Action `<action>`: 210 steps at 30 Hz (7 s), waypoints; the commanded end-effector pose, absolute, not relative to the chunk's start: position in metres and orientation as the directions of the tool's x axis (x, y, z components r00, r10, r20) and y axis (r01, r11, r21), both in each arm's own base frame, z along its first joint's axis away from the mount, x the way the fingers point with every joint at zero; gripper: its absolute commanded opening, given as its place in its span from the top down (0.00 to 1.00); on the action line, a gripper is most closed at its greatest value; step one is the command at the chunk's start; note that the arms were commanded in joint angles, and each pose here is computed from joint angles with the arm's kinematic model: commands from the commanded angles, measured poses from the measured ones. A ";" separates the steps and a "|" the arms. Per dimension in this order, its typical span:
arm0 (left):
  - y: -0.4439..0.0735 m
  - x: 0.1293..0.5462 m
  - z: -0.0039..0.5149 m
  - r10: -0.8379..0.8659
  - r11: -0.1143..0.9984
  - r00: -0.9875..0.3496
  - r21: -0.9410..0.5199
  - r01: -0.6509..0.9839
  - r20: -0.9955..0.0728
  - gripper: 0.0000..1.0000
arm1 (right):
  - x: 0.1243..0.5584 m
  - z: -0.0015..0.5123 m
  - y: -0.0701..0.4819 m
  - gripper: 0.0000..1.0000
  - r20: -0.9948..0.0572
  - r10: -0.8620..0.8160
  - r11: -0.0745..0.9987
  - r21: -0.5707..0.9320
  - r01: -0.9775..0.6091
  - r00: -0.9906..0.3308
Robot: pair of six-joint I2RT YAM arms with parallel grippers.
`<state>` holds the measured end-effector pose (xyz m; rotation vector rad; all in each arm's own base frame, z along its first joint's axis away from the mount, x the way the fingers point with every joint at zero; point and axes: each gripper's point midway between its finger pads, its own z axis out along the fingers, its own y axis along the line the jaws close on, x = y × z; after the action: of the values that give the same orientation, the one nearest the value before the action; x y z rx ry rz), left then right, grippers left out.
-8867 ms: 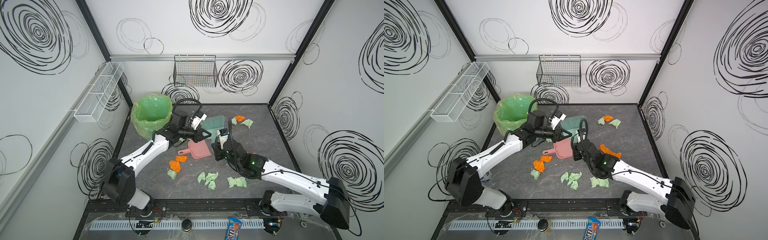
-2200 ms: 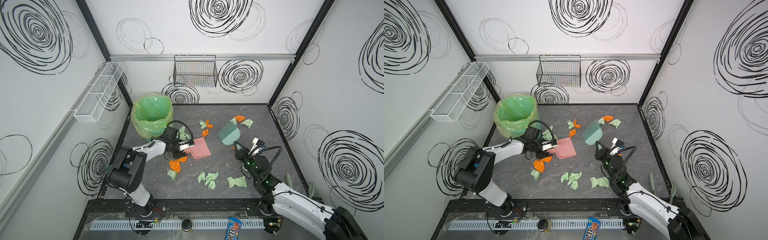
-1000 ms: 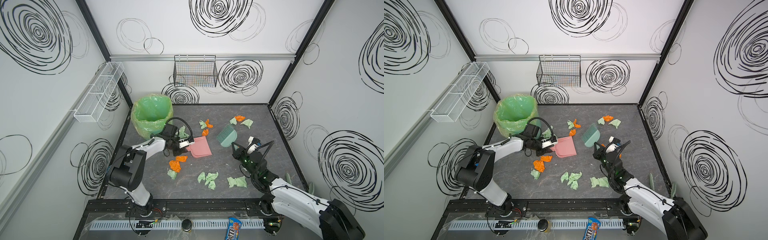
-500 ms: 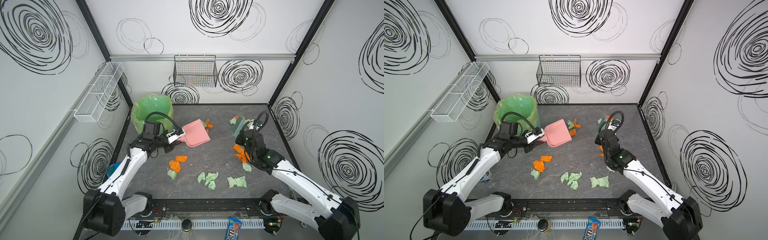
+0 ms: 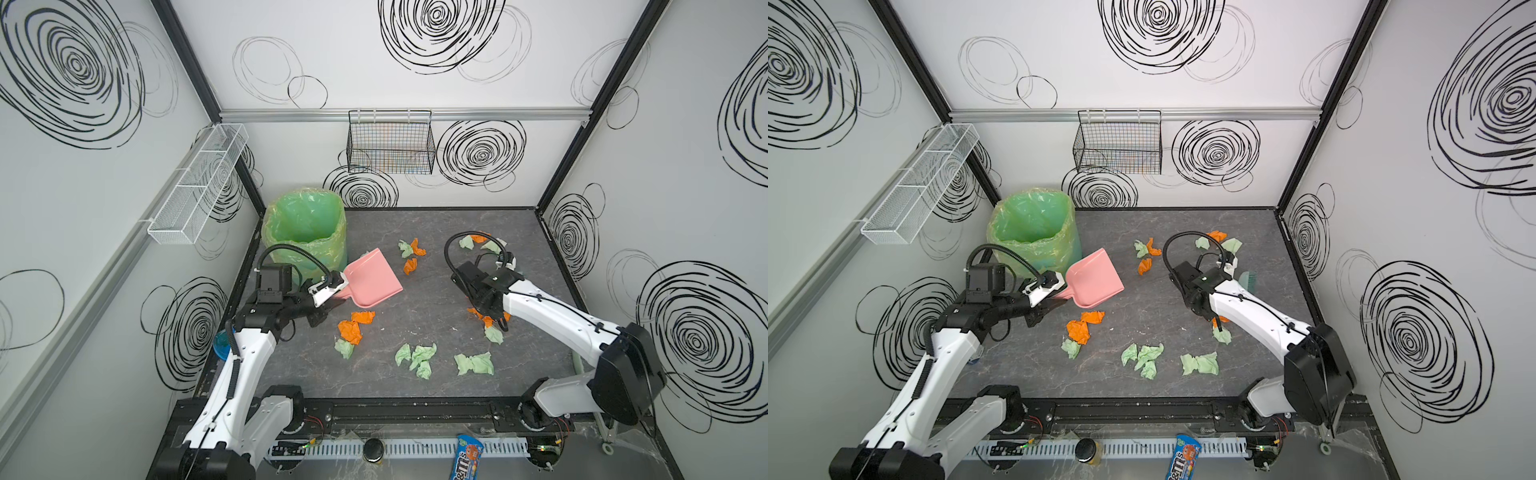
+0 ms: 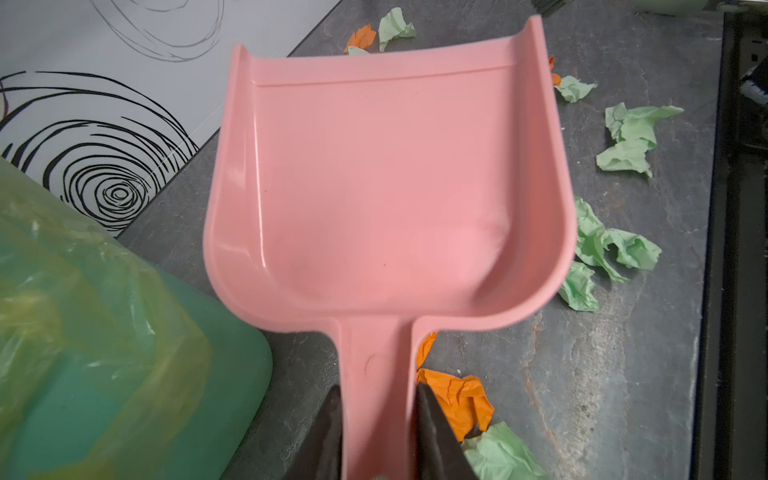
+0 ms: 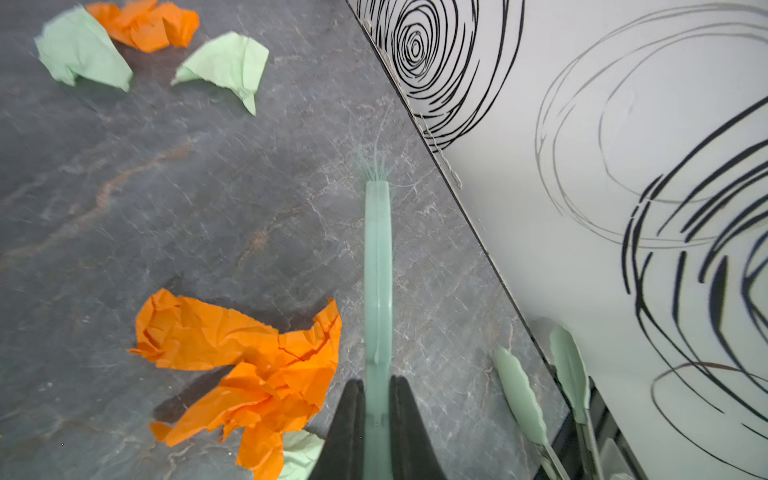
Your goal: Sweep away the paper scraps from the table
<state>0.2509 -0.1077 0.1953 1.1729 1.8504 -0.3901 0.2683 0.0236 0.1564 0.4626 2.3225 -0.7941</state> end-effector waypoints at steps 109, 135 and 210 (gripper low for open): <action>-0.069 0.239 0.232 0.448 0.506 -0.209 0.054 0.861 -0.869 1.00 | 0.182 0.221 0.279 1.00 -0.463 -0.008 0.794 0.536 -0.287 -0.886; -0.059 0.219 0.264 0.438 0.570 -0.214 0.086 0.817 -0.873 1.00 | 0.140 0.095 0.311 1.00 -0.183 -0.559 0.612 0.568 -0.551 -0.809; -0.031 0.222 0.245 0.352 0.591 -0.280 -0.020 0.806 -0.893 1.00 | 0.304 0.121 0.268 1.00 -0.314 -0.257 0.878 0.318 -0.356 -0.914</action>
<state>0.2235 -0.0268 0.2318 0.9462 1.9172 -0.5861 0.2996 0.3001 0.1131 -0.4470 2.7636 0.7776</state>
